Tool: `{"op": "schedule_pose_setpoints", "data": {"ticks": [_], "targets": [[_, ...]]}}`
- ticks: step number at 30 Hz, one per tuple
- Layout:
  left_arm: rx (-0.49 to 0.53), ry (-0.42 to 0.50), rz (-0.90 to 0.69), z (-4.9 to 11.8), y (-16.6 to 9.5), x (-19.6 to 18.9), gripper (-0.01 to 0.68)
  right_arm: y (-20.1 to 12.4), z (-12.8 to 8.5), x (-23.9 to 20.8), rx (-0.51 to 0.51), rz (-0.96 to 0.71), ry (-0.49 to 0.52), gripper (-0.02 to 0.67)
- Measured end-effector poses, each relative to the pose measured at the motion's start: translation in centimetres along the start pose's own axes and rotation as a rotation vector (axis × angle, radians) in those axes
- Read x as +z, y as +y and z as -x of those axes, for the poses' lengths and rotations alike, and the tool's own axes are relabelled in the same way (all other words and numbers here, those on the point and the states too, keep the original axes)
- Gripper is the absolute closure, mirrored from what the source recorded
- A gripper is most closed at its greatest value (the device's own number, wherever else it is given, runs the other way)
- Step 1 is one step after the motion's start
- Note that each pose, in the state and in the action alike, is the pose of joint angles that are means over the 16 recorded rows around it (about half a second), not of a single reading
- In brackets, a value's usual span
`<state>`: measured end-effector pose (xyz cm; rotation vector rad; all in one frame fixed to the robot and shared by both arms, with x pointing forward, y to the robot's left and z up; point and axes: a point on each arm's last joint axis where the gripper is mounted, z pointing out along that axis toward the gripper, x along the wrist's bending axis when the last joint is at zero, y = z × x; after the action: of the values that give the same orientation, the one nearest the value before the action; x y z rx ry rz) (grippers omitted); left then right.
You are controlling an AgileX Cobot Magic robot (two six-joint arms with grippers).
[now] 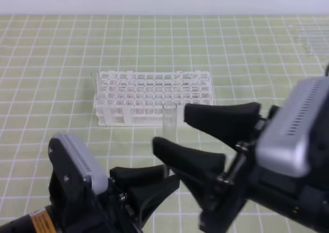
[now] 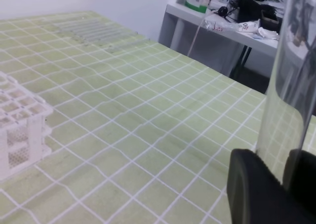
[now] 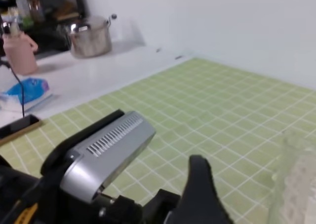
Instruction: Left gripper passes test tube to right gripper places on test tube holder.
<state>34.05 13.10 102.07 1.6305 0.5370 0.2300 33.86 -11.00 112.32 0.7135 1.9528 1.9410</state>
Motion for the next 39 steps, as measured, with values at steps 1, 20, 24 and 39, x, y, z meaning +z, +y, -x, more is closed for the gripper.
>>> {"op": "schedule_pose_setpoints", "data": {"ticks": [1, 20, 24, 39], "targets": [[0.003, -0.001, 0.001, 0.0, 0.0, 0.0, 0.608, 0.0, 0.0, 0.3, -0.002, -0.002, -0.002, 0.200], [-0.012, -0.007, 0.054, 0.1, 0.5, 0.0, 0.620, -0.6, 0.3, 3.1, 0.016, 0.014, -0.064, 0.185], [-0.029, -0.002, 0.061, 0.0, 0.6, 0.0, 0.620, -0.6, 0.2, 3.3, 0.033, 0.027, -0.062, 0.185], [-0.020, -0.002, 0.053, 0.0, 0.5, 0.0, 0.632, -0.7, -0.1, 3.9, 0.052, 0.058, -0.033, 0.243]]}}
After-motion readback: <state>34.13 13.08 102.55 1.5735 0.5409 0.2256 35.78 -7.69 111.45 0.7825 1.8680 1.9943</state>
